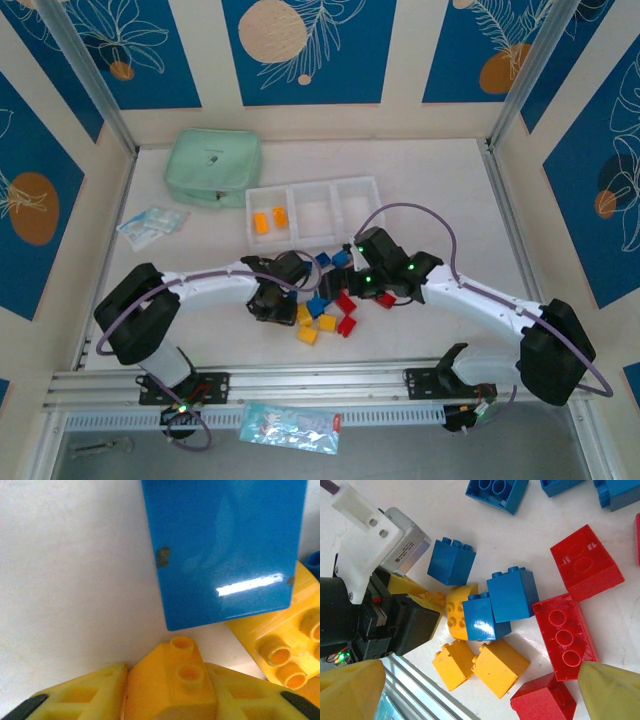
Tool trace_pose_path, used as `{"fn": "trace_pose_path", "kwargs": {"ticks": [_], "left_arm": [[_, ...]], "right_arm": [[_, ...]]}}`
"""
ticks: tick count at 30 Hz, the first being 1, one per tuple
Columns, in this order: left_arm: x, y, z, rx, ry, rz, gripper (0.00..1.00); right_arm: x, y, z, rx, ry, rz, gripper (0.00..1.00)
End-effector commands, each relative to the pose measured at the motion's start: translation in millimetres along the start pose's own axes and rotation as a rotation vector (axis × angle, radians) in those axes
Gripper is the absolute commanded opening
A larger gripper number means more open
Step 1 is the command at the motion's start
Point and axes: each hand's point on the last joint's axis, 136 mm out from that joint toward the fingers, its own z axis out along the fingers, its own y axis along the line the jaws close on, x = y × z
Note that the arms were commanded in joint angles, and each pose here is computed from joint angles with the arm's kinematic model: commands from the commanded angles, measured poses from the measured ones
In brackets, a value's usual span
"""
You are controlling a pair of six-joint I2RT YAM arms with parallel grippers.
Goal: Sort the legos into containers by color
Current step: Pick up the lego from the middle-left of the table, then place the lego in the container.
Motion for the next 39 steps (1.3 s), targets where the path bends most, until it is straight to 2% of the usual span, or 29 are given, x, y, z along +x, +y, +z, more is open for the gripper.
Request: {"fn": "trace_pose_path", "kwargs": {"ticks": [1,7,13,21,27,31,35,39], "left_arm": [[5.2,3.8,-5.1,-0.003,-0.025,-0.009,0.36],[-2.7,6.3,-21.8,-0.003,-0.092,-0.021,0.30],[-26.4,17.6,-62.0,-0.063,-0.212,-0.004,0.28],[-93.5,26.2,-122.4,-0.041,-0.400,-0.031,0.27],[-150.6,42.5,-143.6,-0.040,-0.482,-0.087,0.25],[-187.6,54.1,-142.0,-0.069,-0.512,-0.120,0.25],[-219.6,74.4,-129.0,-0.126,-0.504,-0.194,0.26],[-247.6,79.6,-115.2,-0.131,-0.517,-0.228,0.26]], "right_arm": [[-6.3,0.0,-5.8,-0.018,-0.022,0.012,0.99],[-21.6,-0.1,-18.3,-0.026,-0.070,0.007,0.99],[-35.5,6.3,-29.4,-0.055,-0.097,-0.006,0.99],[-59.8,17.7,-38.2,-0.076,-0.146,-0.028,0.99],[-75.4,19.7,-32.7,-0.083,-0.162,-0.029,0.99],[-88.4,19.3,-30.2,-0.089,-0.179,-0.021,0.99],[-95.6,15.7,-25.6,-0.085,-0.175,-0.013,0.99],[-99.3,9.3,-22.5,-0.072,-0.174,-0.003,0.99]]}}
